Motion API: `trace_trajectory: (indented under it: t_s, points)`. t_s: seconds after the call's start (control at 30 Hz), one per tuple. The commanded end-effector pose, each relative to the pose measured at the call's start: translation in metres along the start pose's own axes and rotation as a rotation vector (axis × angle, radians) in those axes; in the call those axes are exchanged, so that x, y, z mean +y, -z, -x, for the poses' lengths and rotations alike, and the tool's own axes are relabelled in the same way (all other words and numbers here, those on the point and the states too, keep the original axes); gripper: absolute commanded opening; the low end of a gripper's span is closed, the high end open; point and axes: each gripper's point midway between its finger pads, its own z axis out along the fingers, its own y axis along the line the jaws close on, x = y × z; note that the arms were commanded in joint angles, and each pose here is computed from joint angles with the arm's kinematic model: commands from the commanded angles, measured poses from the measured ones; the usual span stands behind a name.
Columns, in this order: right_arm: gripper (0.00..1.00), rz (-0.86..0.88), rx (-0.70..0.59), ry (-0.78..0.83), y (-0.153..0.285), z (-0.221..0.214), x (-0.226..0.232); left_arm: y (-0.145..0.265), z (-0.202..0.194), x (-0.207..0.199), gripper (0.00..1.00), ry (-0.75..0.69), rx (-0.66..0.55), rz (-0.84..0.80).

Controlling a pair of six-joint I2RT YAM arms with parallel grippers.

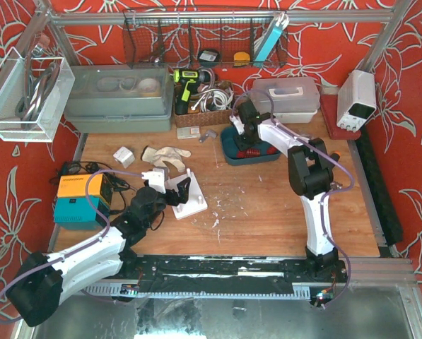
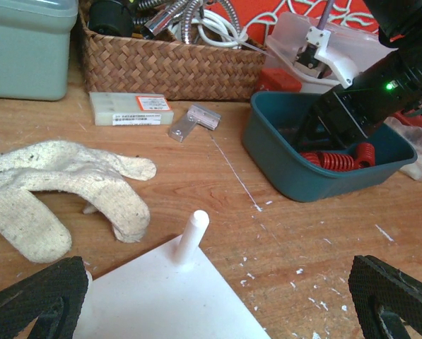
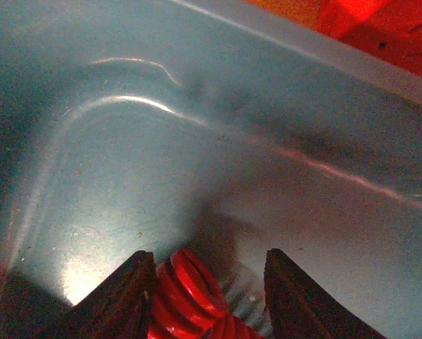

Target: Install the large spring

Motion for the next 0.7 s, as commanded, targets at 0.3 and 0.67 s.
trace_trajectory:
  t_s: [0.3, 0.67]
  points:
    - [0.51, -0.017, 0.114, -0.087, -0.016, -0.024, -0.007, 0.0, 0.006, -0.001, 1.0, 0.01, -0.029, 0.0]
    - [0.67, -0.092, 0.045, -0.583, 0.03, -0.005, -0.019, 0.001, 0.008, -0.001, 1.0, 0.008, -0.033, 0.0]
